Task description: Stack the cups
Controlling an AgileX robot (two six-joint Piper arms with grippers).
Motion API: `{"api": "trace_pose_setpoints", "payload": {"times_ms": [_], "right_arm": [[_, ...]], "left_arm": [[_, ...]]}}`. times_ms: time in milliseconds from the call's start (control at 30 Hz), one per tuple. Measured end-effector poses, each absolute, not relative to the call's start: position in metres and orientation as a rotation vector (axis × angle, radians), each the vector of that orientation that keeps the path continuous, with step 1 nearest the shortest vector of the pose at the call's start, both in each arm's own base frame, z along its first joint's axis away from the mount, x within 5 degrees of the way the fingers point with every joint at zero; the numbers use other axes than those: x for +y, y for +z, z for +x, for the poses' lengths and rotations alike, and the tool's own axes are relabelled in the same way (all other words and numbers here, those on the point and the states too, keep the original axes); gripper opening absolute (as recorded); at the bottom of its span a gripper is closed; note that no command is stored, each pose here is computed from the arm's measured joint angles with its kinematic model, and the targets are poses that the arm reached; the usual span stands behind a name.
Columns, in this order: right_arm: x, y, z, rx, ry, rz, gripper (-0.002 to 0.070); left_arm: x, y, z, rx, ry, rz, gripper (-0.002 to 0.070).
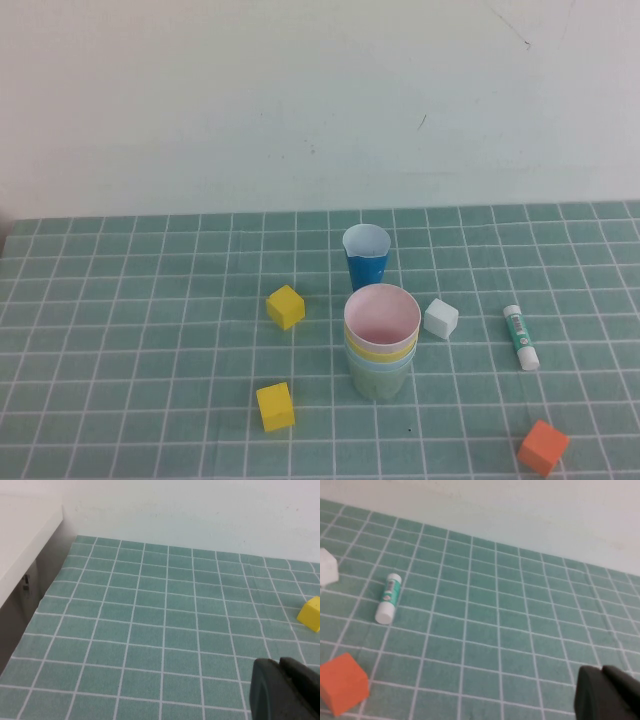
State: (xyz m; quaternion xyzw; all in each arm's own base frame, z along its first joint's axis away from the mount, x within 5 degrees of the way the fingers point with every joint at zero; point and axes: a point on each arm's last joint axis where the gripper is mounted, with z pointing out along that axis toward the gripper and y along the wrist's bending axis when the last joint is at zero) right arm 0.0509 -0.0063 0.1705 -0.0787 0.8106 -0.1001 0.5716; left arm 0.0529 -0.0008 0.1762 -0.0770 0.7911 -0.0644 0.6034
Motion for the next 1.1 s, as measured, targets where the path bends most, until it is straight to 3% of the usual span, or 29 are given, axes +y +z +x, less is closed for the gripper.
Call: {"api": "trace_pose_setpoints", "payload": {"times_ms": [367, 1100], "right_arm": [[-0.0061, 0.1704, 0.0508, 1.908, -0.177, -0.055, -0.0001], [-0.0025, 0.1703, 0.0512, 1.901, -0.125, -0.099, -0.0001]], "left_arm": [[-0.0008, 0.1762, 0.0529, 1.831, -0.151, -0.180, -0.0002], [-0.0008, 0.1762, 0.0529, 1.831, -0.151, -0.180, -0.0002]]}}
